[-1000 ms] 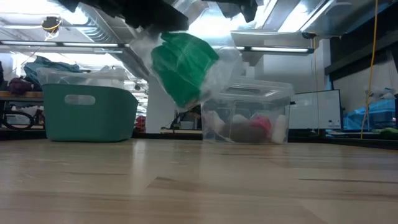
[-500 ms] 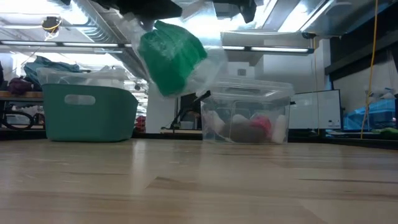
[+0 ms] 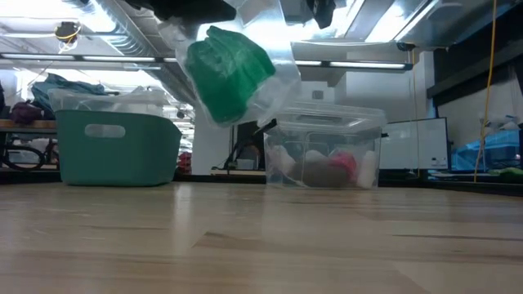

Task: Roll bandage
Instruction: Put the transparent zip bag into the green bin

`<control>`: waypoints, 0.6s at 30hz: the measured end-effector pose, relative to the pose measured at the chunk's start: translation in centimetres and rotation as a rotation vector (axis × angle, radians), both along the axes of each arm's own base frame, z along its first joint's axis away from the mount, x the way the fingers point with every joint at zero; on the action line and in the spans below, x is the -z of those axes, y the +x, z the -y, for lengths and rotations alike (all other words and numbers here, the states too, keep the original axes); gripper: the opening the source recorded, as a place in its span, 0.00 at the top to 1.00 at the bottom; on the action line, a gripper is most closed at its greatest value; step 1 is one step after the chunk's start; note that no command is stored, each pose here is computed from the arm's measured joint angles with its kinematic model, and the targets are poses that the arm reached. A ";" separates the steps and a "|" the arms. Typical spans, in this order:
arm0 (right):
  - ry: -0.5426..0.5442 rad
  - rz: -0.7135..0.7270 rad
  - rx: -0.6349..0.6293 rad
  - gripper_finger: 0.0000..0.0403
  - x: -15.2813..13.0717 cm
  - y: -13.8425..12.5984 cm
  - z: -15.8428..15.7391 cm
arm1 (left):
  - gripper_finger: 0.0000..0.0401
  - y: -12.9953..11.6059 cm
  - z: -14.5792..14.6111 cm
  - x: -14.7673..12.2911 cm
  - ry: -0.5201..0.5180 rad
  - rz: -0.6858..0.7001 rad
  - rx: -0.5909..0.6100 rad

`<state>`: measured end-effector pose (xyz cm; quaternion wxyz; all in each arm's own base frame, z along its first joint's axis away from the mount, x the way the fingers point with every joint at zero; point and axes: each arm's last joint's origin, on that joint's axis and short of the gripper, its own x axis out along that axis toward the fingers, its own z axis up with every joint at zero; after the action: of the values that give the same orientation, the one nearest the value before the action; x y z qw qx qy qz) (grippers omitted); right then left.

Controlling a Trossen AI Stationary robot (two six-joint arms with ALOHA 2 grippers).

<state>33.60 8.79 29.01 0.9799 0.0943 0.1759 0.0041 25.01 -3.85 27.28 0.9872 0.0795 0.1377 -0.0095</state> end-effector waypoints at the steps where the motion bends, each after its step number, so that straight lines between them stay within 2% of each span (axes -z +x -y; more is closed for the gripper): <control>1: 0.003 0.001 -0.001 0.99 0.0 0.0 0.0 | 1.00 0.0 0.1 0.0 -0.001 0.005 0.003; 8: 0.020 -0.002 -0.042 0.96 0.0 0.0 -0.1 | 1.00 0.0 0.1 -0.1 0.004 0.010 0.010; 18: 0.024 0.003 -0.051 0.66 -0.2 -0.1 -0.2 | 1.00 -0.1 -0.1 -0.2 0.033 0.010 0.006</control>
<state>33.50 8.96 29.20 0.9785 0.1014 0.1767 0.0313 24.89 -3.80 27.49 0.9865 0.0961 0.1325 -0.0096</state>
